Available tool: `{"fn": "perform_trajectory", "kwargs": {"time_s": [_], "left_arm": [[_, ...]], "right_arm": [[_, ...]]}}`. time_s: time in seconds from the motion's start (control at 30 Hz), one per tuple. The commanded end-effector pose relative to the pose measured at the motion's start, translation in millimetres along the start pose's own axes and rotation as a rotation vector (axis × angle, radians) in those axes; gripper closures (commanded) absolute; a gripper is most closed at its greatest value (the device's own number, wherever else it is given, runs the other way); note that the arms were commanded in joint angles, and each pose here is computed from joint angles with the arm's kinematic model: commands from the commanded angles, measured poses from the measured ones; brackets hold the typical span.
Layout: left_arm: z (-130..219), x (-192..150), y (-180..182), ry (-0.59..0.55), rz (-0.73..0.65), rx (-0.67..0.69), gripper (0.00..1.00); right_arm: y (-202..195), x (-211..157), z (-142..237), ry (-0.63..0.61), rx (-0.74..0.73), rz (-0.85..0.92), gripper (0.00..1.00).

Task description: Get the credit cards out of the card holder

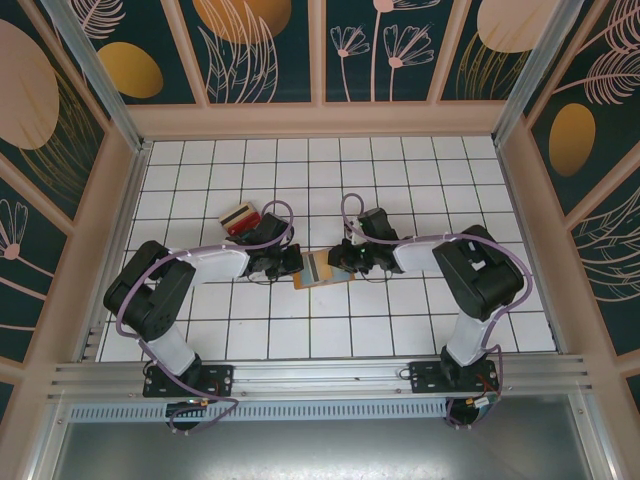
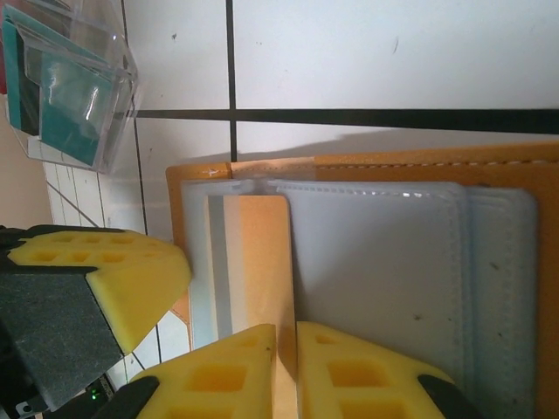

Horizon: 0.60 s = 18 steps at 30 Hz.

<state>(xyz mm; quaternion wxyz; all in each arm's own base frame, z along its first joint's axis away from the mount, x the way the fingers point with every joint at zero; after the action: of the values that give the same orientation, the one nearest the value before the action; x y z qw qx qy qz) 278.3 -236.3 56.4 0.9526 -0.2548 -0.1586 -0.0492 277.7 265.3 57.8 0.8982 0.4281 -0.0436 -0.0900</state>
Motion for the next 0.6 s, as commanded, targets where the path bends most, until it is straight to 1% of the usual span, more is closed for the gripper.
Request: {"fn": "perform_trajectory", "kwargs": {"time_s": [0.0,0.13,0.2,0.4,0.43,0.47,0.5,0.57], "left_arm": [[-2.1,0.2,2.1,0.014,-0.009,0.011,0.96],[-2.1,-0.5,3.3,0.017,-0.013,0.016,0.96],[-1.9,-1.0,3.2,0.019,-0.016,0.019,0.96],[-0.6,2.4,2.0,0.014,-0.019,0.024,0.96],[1.1,4.4,0.0,0.008,-0.017,0.018,0.94],[3.0,6.6,-3.0,0.0,-0.015,0.008,0.89],[6.2,10.0,-5.7,-0.013,-0.011,0.001,0.82],[14.1,18.7,-14.6,-0.048,0.001,-0.028,0.76]], "right_arm": [[1.2,4.7,3.1,-0.024,-0.014,0.016,1.0],[-3.2,3.7,11.6,-0.038,-0.027,0.021,1.0],[-9.9,13.2,23.3,-0.07,-0.031,0.005,1.0],[-5.7,21.4,46.5,-0.114,-0.013,0.033,1.0],[-2.3,22.0,50.2,-0.121,-0.003,0.041,1.0],[1.3,22.6,53.1,-0.126,0.007,0.05,1.0],[5.3,22.8,55.6,-0.131,0.017,0.061,1.0],[12.8,24.0,61.1,-0.146,0.035,0.075,1.0]]}}
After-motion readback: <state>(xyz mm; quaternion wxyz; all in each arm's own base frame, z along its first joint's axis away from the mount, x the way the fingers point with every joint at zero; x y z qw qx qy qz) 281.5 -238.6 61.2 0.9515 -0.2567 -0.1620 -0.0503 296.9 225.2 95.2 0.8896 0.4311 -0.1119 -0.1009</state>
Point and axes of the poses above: each hand's point on the last joint's axis, 136 mm out from that joint toward the fingers, its own z axis back along the fingers, its own y axis along the line the jaws close on, x = y × z, the point moved 4 cm from there along z, back along the fingers, and after that the axes turned 12 degrees about -z, right-handed, at the moved point
